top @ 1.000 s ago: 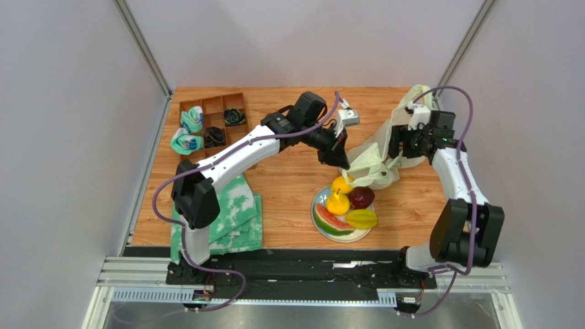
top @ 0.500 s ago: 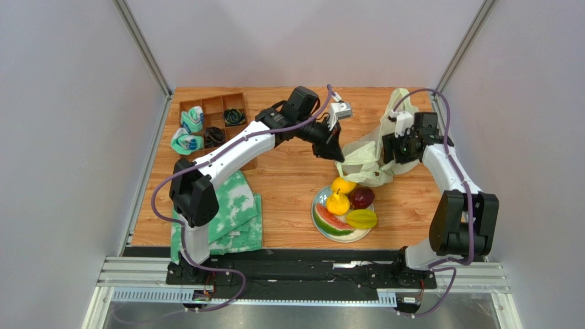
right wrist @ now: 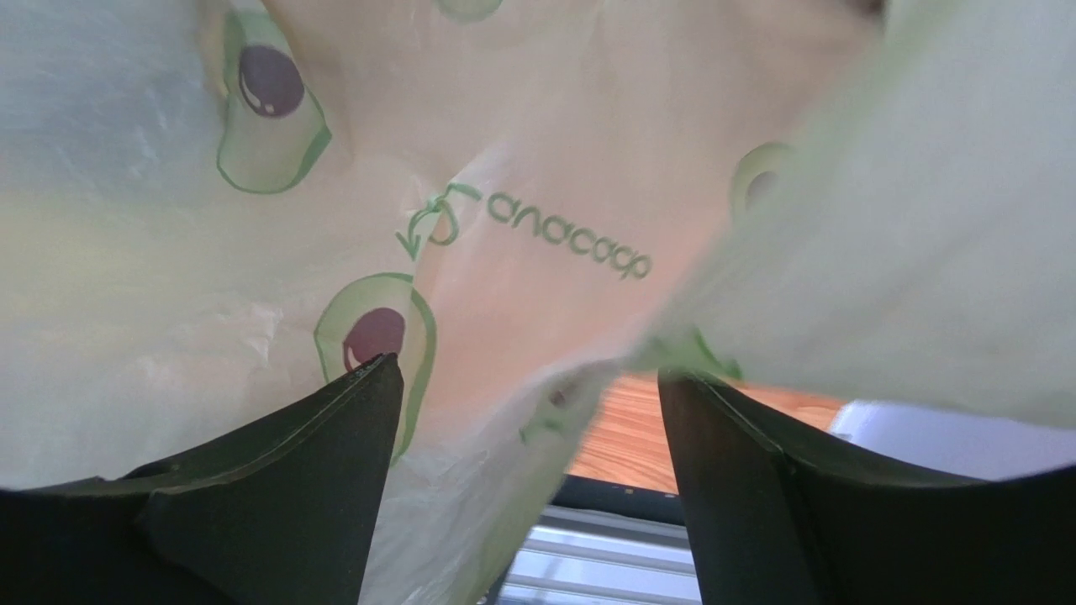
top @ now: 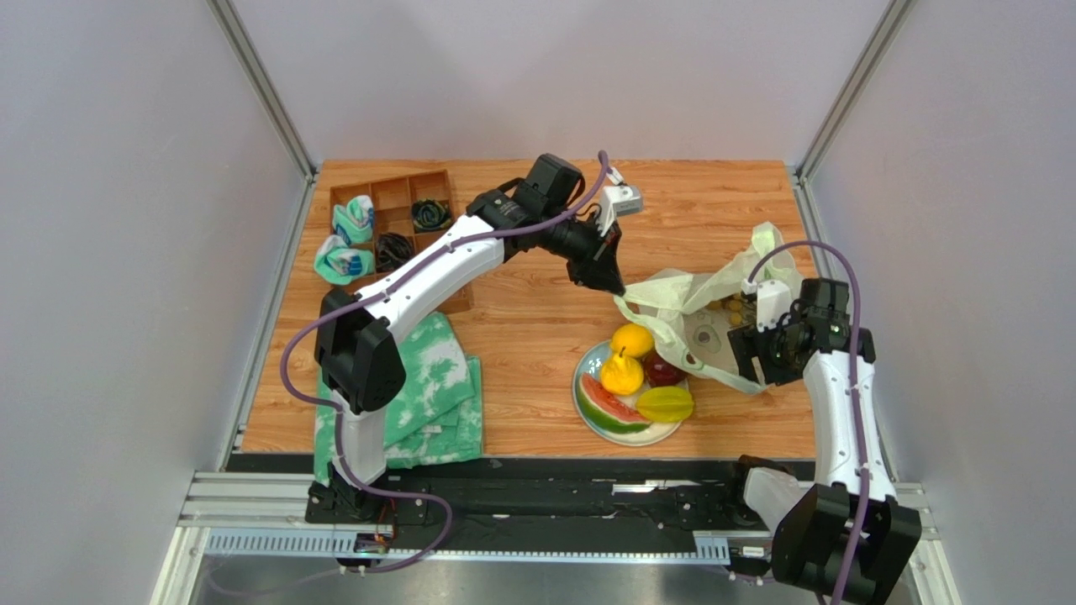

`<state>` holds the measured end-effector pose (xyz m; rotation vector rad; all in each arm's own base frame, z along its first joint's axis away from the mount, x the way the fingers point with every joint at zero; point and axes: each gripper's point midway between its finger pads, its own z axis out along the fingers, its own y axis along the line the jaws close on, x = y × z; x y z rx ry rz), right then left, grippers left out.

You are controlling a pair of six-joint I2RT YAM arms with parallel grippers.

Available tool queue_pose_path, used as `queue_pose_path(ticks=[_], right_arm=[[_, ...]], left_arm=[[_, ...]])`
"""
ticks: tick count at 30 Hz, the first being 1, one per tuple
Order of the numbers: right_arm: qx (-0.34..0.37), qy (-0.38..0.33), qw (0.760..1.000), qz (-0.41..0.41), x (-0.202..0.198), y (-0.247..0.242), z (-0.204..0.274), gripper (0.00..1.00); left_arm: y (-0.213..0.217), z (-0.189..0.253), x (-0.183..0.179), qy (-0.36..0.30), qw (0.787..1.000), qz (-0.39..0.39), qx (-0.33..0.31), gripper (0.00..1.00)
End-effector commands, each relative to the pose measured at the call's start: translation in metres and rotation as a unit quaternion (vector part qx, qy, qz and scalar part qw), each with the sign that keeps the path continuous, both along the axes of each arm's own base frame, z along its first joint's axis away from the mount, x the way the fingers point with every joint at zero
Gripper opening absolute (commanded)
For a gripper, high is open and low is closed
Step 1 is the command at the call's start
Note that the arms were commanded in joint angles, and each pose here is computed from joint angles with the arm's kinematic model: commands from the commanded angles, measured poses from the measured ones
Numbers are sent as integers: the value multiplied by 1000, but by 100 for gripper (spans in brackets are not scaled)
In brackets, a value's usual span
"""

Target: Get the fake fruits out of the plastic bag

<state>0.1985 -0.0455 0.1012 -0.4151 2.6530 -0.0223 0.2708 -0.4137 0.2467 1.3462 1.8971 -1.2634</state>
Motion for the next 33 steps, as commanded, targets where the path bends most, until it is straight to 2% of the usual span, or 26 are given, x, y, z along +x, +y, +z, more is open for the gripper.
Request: queue_pose_path(ticks=[1,3,6,11,14,19,21,27,30,33], right_arm=[[-22,-72,994,75,19,1,59,80],[15,-95,985,143,15,25,82,80],[59,-110,976,180,8,47,94,81],[108,-128,967,189,11,65,102,79],[136,-139,959,208,19,79,104,73],[92,-130,956,246,55,82,83,54],[63,-153,948,273,74,84,84,52],[-20,-157,915,371,121,78,62,49],[-30,-131,904,406,138,81,40,42],[-37,-122,895,428,160,81,25,41]], left_arm=[[12,-6,-3,-22,999,-14,23,0],[13,-7,-6,-23,999,-17,24,0],[15,-8,-6,-25,999,-15,26,0],[15,-10,-5,-31,999,-12,32,0],[13,-8,-6,-28,999,-11,30,0],[9,-1,-5,-23,999,-15,19,0],[7,4,-6,-22,999,-19,13,0],[4,14,-10,-22,999,-38,-3,0],[2,18,-10,-21,999,-41,-9,0],[1,19,-9,-20,999,-45,-12,0]])
